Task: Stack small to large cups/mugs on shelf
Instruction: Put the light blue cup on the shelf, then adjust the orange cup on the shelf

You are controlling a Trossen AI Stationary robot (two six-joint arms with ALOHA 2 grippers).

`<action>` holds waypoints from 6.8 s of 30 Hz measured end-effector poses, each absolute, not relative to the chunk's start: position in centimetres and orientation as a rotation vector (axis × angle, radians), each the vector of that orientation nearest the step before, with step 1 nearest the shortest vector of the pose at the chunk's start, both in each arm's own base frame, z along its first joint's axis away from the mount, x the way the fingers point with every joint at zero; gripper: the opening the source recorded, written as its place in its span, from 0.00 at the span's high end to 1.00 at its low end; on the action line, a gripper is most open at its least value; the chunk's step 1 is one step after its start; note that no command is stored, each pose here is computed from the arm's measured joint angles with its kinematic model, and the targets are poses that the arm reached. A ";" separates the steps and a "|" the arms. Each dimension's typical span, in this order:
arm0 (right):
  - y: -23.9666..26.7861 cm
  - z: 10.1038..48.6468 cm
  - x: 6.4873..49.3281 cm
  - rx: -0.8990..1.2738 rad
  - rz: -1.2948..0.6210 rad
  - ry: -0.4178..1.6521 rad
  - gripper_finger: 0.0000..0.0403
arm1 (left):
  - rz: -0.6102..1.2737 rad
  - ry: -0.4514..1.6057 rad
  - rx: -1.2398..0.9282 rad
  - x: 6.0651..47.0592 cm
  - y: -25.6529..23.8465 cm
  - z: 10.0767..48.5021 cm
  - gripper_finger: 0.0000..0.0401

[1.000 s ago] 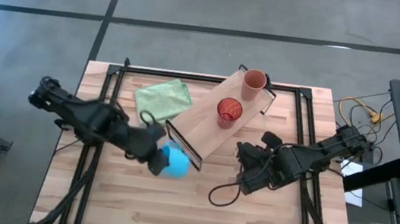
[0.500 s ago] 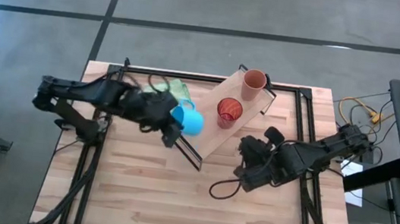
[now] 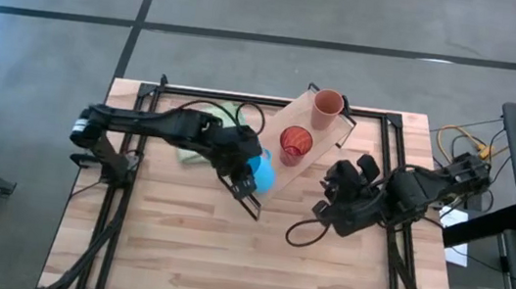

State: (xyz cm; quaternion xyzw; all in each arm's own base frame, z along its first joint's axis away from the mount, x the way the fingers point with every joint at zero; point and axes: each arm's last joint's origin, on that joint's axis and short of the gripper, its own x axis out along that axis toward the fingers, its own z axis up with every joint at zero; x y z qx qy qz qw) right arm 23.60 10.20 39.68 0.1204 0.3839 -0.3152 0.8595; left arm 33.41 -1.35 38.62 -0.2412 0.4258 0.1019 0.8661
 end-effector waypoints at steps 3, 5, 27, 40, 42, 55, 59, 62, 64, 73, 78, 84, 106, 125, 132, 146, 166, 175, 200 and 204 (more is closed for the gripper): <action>10.1 39.9 23.4 0.250 -0.654 0.802 0.87 | 0.218 0.942 -0.477 33.9 -1.3 38.2 1.00; 10.1 40.0 23.3 0.245 -0.650 0.802 0.87 | 0.235 0.988 -0.466 34.1 -1.3 37.9 1.00; 10.1 39.9 23.3 0.193 -0.628 0.821 0.87 | 0.257 0.960 -0.434 34.0 -1.2 39.8 1.00; 10.1 39.9 23.3 0.168 -0.616 0.830 0.87 | 0.262 1.053 -0.364 32.4 -1.1 40.8 1.00; 10.0 39.9 23.3 0.168 -0.617 0.830 0.87 | 0.229 1.059 -0.339 32.3 -1.1 41.1 1.00; 10.0 39.9 23.3 0.170 -0.617 0.829 0.87 | 0.097 1.081 -0.131 33.5 -1.1 40.9 1.00; 10.0 39.9 23.4 0.171 -0.617 0.828 0.87 | 0.094 1.120 -0.114 34.1 -1.0 40.0 1.00; 10.0 39.9 23.4 0.174 -0.618 0.827 0.87 | 0.097 1.134 -0.114 34.5 -0.9 39.6 1.00; 10.0 39.9 23.4 0.174 -0.618 0.828 0.87 | 0.099 1.144 -0.114 34.7 -0.8 39.3 1.00; 10.0 39.9 23.4 0.174 -0.618 0.828 0.87 | 0.102 1.163 -0.113 35.5 -0.8 38.4 1.00; 10.0 39.9 23.3 0.172 -0.617 0.829 0.87 | 0.105 1.156 -0.112 35.7 -0.8 38.3 1.00; 10.0 39.9 23.3 0.170 -0.617 0.830 0.87 | 0.122 1.142 -0.102 35.7 -0.7 38.5 1.00; 10.0 39.9 23.3 0.170 -0.619 0.832 0.87 | 0.113 1.119 -0.085 36.3 -0.7 38.2 1.00; 10.0 39.9 23.3 0.169 -0.618 0.832 0.87 | 0.134 1.115 -0.185 36.3 -0.8 38.3 0.97; 10.0 39.9 23.3 0.163 -0.616 0.834 0.87 | 0.158 1.110 -0.230 36.4 -0.6 38.3 0.92; 10.0 39.9 23.3 0.158 -0.615 0.838 0.87 | 0.134 1.109 -0.180 36.4 -0.6 38.3 0.92; 9.6 40.0 23.2 0.095 -0.684 0.783 0.87 | 0.110 0.870 -0.252 37.9 -0.7 40.1 0.92; 7.6 38.6 24.2 0.104 -0.781 0.813 0.87 | 0.140 0.705 -0.206 37.3 -0.5 43.6 0.92; 4.3 30.8 27.4 0.442 -0.825 0.618 0.87 | 0.237 0.596 -0.014 34.8 0.0 46.8 0.92; 3.9 30.8 27.4 0.439 -0.847 0.606 0.87 | 0.237 0.598 -0.009 34.8 0.1 46.8 0.92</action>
